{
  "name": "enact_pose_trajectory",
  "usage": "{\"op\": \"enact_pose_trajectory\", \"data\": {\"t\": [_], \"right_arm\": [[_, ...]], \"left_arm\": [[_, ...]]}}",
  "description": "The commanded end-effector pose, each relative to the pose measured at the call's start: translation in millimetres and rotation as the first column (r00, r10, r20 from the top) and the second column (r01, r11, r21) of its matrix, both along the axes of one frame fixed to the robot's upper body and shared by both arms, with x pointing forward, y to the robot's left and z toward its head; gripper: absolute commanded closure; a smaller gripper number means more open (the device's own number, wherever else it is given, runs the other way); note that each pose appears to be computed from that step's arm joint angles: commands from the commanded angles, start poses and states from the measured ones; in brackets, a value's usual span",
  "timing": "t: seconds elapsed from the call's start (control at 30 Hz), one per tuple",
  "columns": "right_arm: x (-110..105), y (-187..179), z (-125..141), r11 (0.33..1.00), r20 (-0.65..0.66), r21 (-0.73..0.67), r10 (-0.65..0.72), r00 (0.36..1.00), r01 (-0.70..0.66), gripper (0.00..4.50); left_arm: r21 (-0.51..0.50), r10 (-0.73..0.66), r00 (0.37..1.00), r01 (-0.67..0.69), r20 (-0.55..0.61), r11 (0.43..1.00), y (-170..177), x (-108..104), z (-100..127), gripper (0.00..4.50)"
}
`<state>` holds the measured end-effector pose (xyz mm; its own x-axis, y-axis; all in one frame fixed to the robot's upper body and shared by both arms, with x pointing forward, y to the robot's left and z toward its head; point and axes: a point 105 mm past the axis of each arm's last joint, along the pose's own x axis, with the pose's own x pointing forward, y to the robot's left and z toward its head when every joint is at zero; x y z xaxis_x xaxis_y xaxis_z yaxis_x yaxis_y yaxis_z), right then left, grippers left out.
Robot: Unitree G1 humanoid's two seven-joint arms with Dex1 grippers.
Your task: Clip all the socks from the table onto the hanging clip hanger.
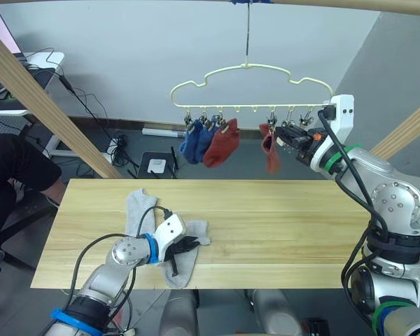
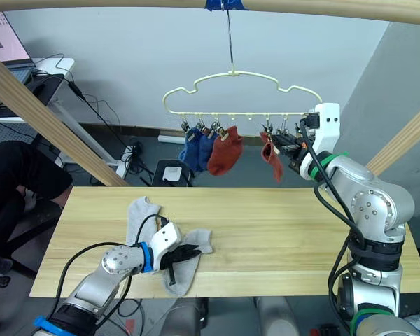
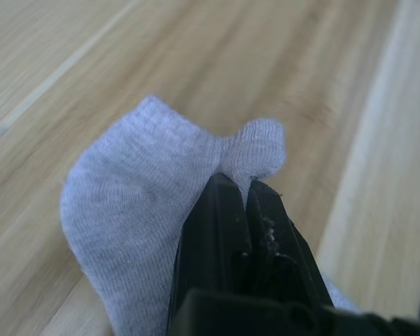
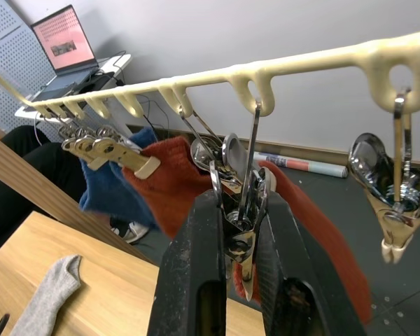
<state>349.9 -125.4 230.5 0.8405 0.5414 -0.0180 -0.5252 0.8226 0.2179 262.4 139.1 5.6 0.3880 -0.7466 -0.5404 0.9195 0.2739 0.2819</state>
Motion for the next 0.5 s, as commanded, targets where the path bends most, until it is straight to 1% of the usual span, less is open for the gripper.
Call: {"op": "enact_pose_trajectory", "data": {"t": [0.03, 0.07, 0.13, 0.27, 0.33, 0.37, 0.47, 0.5], "right_arm": [[-2, 4, 12, 1.000, 0.056, 0.009, 0.018, 0.998, -0.018, 4.29], [-2, 4, 12, 1.000, 0.058, 0.009, 0.017, 0.998, -0.018, 4.29], [-2, 3, 12, 1.000, 0.060, 0.007, 0.014, 0.998, -0.015, 4.29], [-2, 1, 12, 1.000, 0.063, 0.004, 0.007, 0.998, -0.008, 4.29], [-2, -1, 13, 1.000, 0.064, 0.003, 0.002, 0.998, -0.002, 4.29], [-2, -1, 13, 1.000, 0.065, 0.002, 0.000, 0.998, 0.000, 4.29], [-2, -2, 13, 1.000, 0.065, 0.002, -0.003, 0.998, 0.003, 4.29], [-1, -3, 13, 1.000, 0.066, 0.003, -0.005, 0.998, 0.005, 4.29]], "left_arm": [[-0.038, -0.032, 0.999, 0.033, 0.016, 0.999, -4, 0, 8, 4.00], [-0.051, -0.022, 1.000, 0.023, 0.017, 0.998, -4, 1, 11, 3.85], [-0.071, 0.000, 1.000, 0.001, 0.010, 0.997, -2, 4, 17, 3.19], [-0.135, 0.038, 0.999, -0.042, -0.034, 0.990, -1, 3, 33, 1.99], [-0.173, 0.091, 0.995, -0.096, -0.033, 0.980, 2, 9, 45, 1.42], [-0.186, 0.113, 0.993, -0.117, -0.031, 0.976, 3, 12, 49, 1.06], [-0.210, 0.170, 0.984, -0.176, -0.047, 0.962, 4, 20, 53, 0.11], [-0.212, 0.191, 0.981, -0.196, -0.046, 0.957, 5, 23, 52, 0.01]]}}
